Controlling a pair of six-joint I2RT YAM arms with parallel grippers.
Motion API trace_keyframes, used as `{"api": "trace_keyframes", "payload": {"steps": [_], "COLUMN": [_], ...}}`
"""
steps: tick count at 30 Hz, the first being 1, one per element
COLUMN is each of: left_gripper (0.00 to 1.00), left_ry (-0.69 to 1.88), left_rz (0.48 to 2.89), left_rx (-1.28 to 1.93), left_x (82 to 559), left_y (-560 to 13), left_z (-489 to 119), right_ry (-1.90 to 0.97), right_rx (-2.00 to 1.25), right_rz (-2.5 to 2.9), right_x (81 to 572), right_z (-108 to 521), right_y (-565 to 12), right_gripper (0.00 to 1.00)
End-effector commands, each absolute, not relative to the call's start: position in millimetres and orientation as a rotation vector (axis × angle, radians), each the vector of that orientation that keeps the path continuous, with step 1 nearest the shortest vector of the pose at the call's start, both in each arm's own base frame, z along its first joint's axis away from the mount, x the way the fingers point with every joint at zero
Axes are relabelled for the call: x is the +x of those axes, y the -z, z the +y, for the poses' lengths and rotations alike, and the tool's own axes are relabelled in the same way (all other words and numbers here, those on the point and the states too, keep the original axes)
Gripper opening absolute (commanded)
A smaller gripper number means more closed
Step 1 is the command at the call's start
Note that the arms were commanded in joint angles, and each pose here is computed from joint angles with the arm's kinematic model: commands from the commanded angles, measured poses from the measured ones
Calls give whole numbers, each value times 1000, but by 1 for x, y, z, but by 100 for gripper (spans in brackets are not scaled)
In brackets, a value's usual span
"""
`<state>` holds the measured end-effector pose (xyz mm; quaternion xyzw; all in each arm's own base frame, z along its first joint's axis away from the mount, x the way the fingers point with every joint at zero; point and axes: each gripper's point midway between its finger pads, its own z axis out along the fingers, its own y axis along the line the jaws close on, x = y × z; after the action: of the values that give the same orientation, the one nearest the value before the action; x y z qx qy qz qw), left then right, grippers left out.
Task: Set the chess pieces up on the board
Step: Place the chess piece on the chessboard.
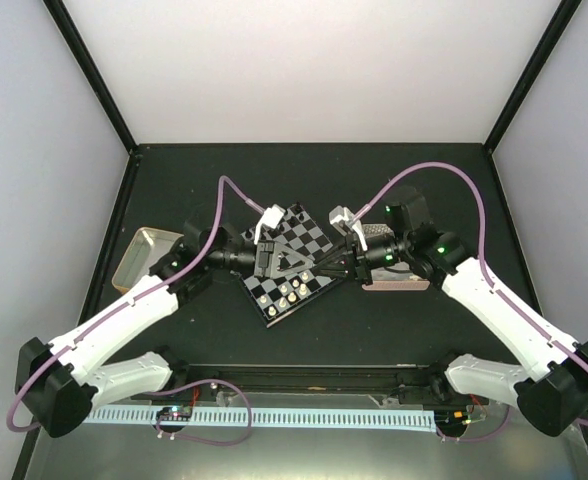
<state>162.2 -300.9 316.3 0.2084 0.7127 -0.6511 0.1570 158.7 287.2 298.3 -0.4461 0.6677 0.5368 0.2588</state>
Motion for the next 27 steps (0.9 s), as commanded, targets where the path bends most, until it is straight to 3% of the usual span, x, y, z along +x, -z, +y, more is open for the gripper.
{"api": "trace_keyframes", "payload": {"steps": [1, 5, 13, 15, 18, 23, 25, 27], "left_gripper": [20, 20, 2, 2, 2, 2, 1, 2], "left_ry": [1873, 1871, 1839, 1813, 1723, 1416, 1230, 997], "left_rz": [1985, 2007, 2036, 2044, 2091, 2238, 2316, 2393], "left_rx": [667, 659, 655, 652, 618, 474, 402, 318], "left_x": [159, 160, 163, 165, 172, 198, 210, 225], "left_y": [-333, -330, -323, -320, -310, -267, -242, -215], "left_z": [-305, -307, -309, -308, -305, -284, -268, -245], "right_ry": [-1437, -1442, -1424, -1404, -1354, -1213, -1150, -1056], "right_rx": [-1236, -1239, -1222, -1207, -1159, -1002, -928, -820], "right_rz": [1807, 1811, 1835, 1852, 1901, 1949, 1970, 2003], "right_x": [158, 157, 161, 164, 170, 182, 188, 200], "right_z": [288, 289, 289, 289, 286, 271, 263, 252], "right_y": [-300, -299, -295, -293, -285, -270, -263, -255], "right_gripper": [11, 11, 12, 20, 40, 67, 76, 78]}}
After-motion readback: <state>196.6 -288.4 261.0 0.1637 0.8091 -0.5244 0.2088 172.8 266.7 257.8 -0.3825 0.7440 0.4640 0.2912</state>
